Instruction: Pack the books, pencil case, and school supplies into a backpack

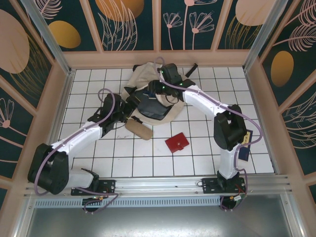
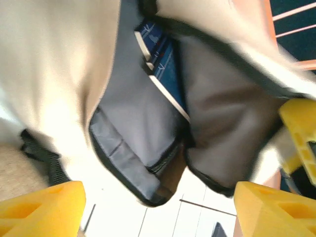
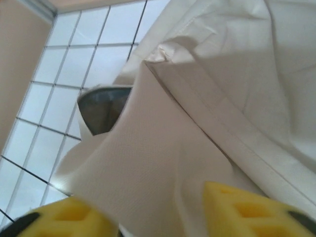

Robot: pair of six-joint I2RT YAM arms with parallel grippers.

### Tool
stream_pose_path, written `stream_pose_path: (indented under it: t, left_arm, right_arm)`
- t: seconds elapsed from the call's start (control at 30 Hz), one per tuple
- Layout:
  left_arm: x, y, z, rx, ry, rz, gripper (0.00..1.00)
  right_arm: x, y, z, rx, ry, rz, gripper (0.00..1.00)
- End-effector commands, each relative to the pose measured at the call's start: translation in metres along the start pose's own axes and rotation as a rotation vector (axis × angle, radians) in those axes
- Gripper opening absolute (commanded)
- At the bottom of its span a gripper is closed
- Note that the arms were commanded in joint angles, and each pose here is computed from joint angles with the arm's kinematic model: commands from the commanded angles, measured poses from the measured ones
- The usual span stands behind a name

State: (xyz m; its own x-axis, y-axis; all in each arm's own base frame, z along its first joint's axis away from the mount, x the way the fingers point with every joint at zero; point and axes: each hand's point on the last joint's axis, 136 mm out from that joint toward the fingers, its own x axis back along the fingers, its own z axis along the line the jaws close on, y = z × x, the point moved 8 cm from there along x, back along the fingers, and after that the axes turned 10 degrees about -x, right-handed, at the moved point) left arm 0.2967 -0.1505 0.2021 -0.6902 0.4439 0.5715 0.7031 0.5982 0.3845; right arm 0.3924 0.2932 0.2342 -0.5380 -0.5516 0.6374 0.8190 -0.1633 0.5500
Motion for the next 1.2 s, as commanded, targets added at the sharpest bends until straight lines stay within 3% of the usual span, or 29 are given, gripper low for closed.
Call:
stream_pose_path:
  t: [0.0,0.17,0.5,0.8,1.17]
  left_arm:
    - [0.018,0.004,0.005,-0.19,0.122,-0.007,0.82]
    - [0.036,0.01,-0.005,-0.362,0.116,-0.03,0.87]
    - [0.038,0.029,-0.034,-0.529,0.088,-0.062,0.97]
    - [0.014,0.043,-0.062,-0.56,0.037,-0.027,0.98]
    - [-0.021,0.051,-0.081,-0.53,-0.01,0.042,0.98]
  right_arm:
    - [0.028,0.005,0.002,-0.004,0.021,-0.086,0.65]
    - [0.069,0.008,-0.023,-0.059,-0.13,-0.245,0.77]
    - [0.156,-0.035,-0.178,-0.466,-0.574,-0.451,0.78]
    - [0.207,-0.096,-0.291,-0.804,-0.783,-0.431,0.79]
    - [0.248,-0.139,-0.356,-1.046,-0.975,-0.481,0.83]
